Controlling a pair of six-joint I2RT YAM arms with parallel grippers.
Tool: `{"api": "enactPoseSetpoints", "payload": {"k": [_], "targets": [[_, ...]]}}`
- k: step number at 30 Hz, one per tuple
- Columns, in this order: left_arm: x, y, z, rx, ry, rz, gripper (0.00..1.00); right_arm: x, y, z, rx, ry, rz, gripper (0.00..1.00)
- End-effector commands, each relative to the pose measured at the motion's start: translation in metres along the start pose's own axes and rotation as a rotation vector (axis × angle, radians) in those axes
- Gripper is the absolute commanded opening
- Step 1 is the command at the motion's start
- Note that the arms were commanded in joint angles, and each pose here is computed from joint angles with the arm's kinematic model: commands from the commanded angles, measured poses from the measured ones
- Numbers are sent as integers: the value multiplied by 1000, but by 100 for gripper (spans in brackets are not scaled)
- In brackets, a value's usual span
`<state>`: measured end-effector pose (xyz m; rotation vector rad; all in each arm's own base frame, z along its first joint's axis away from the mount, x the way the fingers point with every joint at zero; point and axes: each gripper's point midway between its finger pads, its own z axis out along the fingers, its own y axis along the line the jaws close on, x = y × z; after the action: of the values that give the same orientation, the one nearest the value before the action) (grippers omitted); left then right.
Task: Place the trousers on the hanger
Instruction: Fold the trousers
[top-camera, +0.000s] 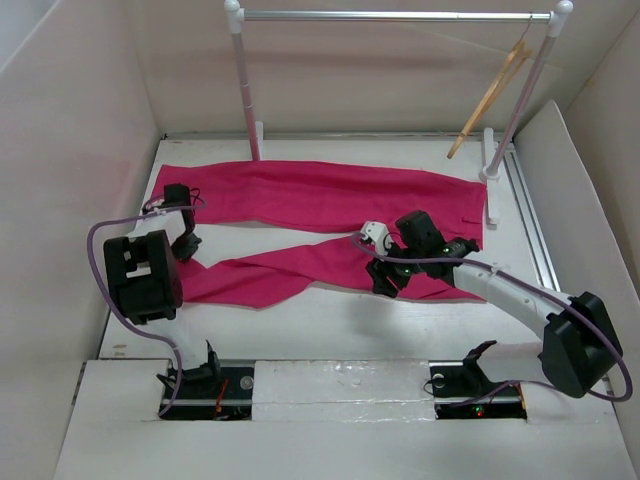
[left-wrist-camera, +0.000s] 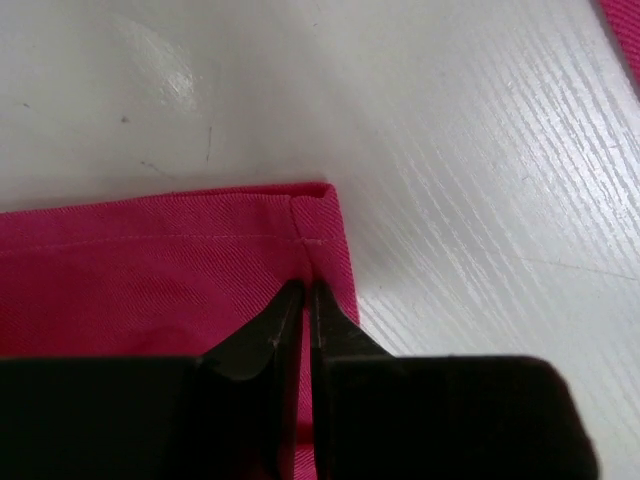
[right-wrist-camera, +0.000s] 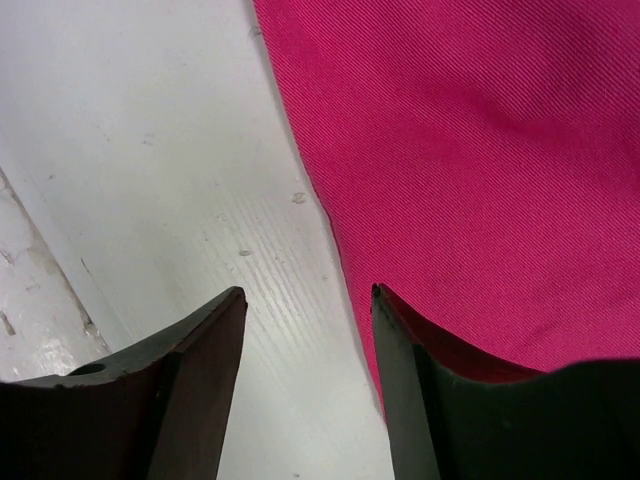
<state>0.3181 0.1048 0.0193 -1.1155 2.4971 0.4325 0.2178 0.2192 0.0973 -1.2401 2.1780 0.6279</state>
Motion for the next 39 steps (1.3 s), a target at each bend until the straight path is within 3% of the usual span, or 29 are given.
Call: {"api": "enactPoseSetpoints", "payload": {"k": [1, 3, 9, 11, 14, 17, 18, 19, 24, 27, 31, 38, 39], "targets": [[22, 14, 16, -67, 64, 39, 0, -11, -7, -1, 40, -38, -18, 61], [15, 8, 11, -7, 74, 14, 0, 4, -9, 3, 50, 3, -1, 63], [-44, -8, -56, 162, -108, -77, 0, 26, -29, 27, 127, 90, 24, 68], [-56, -9, -74, 195, -145, -117, 0, 40, -41, 40, 171, 156, 58, 68], [-59, -14, -84, 236, -155, -137, 0, 43, -50, 46, 217, 158, 84, 63], [-62, -14, -87, 243, -164, -147, 0, 50, -56, 52, 248, 171, 110, 41], [-61, -11, -82, 212, -161, -146, 0, 52, -57, 53, 254, 173, 116, 9], [-62, -9, -80, 195, -161, -145, 0, 57, -57, 53, 266, 185, 125, 0], [-73, -3, -86, 163, -198, -167, 0, 71, -42, 30, 275, 155, 148, 0], [-98, 3, -104, 162, -275, -222, 0, 75, -22, 16, 219, 111, 195, 0], [-136, 1, -129, 176, -345, -260, 0, 94, 7, 4, 126, 164, 214, 0], [-162, -10, -113, 101, -333, -217, 0, 106, 34, -11, 68, 158, 244, 0], [-154, -10, -96, 54, -290, -192, 0, 108, 36, -12, 64, 164, 246, 8]]}}
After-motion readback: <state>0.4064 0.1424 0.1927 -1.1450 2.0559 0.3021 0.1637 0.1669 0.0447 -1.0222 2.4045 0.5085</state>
